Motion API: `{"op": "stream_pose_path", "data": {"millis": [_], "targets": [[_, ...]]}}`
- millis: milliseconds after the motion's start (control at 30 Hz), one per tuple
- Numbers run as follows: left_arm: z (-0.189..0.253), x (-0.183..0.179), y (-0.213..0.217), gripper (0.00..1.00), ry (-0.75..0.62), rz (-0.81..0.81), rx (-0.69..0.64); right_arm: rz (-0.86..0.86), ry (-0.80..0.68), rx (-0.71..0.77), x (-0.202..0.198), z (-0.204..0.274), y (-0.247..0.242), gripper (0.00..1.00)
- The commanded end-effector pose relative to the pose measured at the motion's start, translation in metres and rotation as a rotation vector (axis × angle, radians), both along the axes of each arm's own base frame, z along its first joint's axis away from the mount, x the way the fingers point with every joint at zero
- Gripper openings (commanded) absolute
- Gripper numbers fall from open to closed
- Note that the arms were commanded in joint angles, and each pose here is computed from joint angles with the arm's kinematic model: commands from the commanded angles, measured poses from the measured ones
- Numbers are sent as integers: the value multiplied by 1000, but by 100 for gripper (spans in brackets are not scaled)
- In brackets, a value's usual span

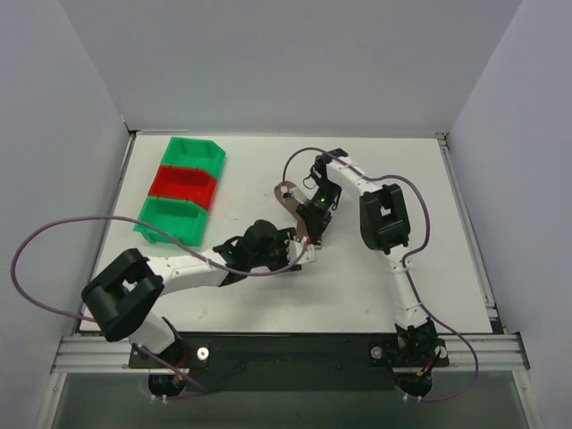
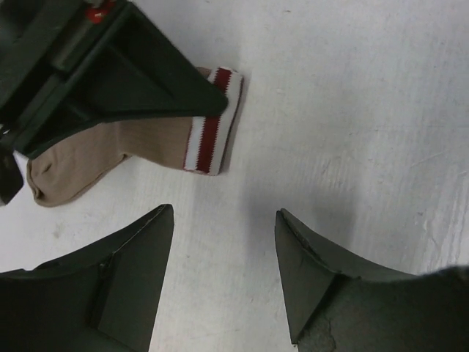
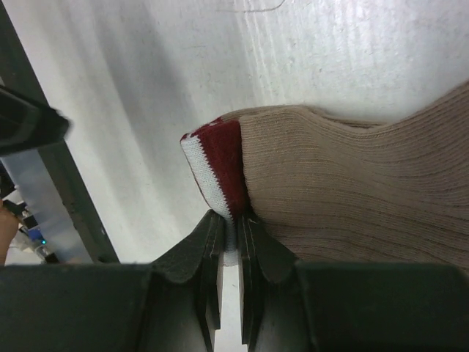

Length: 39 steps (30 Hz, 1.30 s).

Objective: Roll the socks
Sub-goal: Roll the sock at the center of the board.

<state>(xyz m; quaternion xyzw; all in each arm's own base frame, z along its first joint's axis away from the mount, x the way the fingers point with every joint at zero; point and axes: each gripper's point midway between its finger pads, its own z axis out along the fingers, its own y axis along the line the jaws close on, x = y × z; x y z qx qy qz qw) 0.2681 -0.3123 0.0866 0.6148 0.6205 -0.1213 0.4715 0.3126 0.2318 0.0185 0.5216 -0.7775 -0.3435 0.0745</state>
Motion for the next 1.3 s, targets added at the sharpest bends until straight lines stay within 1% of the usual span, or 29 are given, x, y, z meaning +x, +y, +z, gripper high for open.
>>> {"op": "stream_pose_path", "data": {"millis": [0, 133, 233, 433, 600, 667, 700, 733, 767, 833, 933, 967, 1000, 1100, 1267], "targets": [[-3, 20, -16, 67, -203, 10, 90, 4, 166, -41, -33, 19, -8, 0], [-27, 26, -27, 67, -231, 3, 145, 0, 184, -47, -37, 19, -9, 0], [-34, 30, -30, 67, -268, -9, 171, 10, 182, -56, -38, 18, -9, 0], [-48, 23, -34, 67, -302, -54, 213, 13, 190, -61, -43, 17, -9, 0], [-62, 22, -37, 65, -309, -73, 260, 14, 188, -58, -43, 17, -9, 0], [-70, 22, -36, 62, -302, -72, 282, 14, 189, -58, -43, 17, -9, 0], [-69, 23, -38, 59, -303, -74, 285, 13, 185, -57, -43, 17, -9, 0], [-75, 22, -37, 48, -296, -76, 297, 13, 183, -56, -43, 17, -9, 0], [-76, 22, -36, 39, -296, -77, 303, 13, 181, -55, -43, 17, -9, 0], [-82, 21, -35, 27, -293, -84, 323, 8, 180, -58, -42, 17, -9, 0], [-91, 17, -34, 19, -284, -101, 358, 8, 178, -59, -42, 16, -9, 0], [-92, 15, -34, 8, -285, -104, 364, 8, 180, -59, -42, 16, -9, 0], [-92, 14, -35, 0, -292, -106, 363, 8, 179, -59, -42, 16, -9, 0], [-98, 10, -33, 0, -278, -125, 390, 5, 178, -59, -41, 16, -10, 0], [-95, 8, -32, 0, -260, -139, 399, -3, 159, -59, -39, 16, -10, 1]]}}
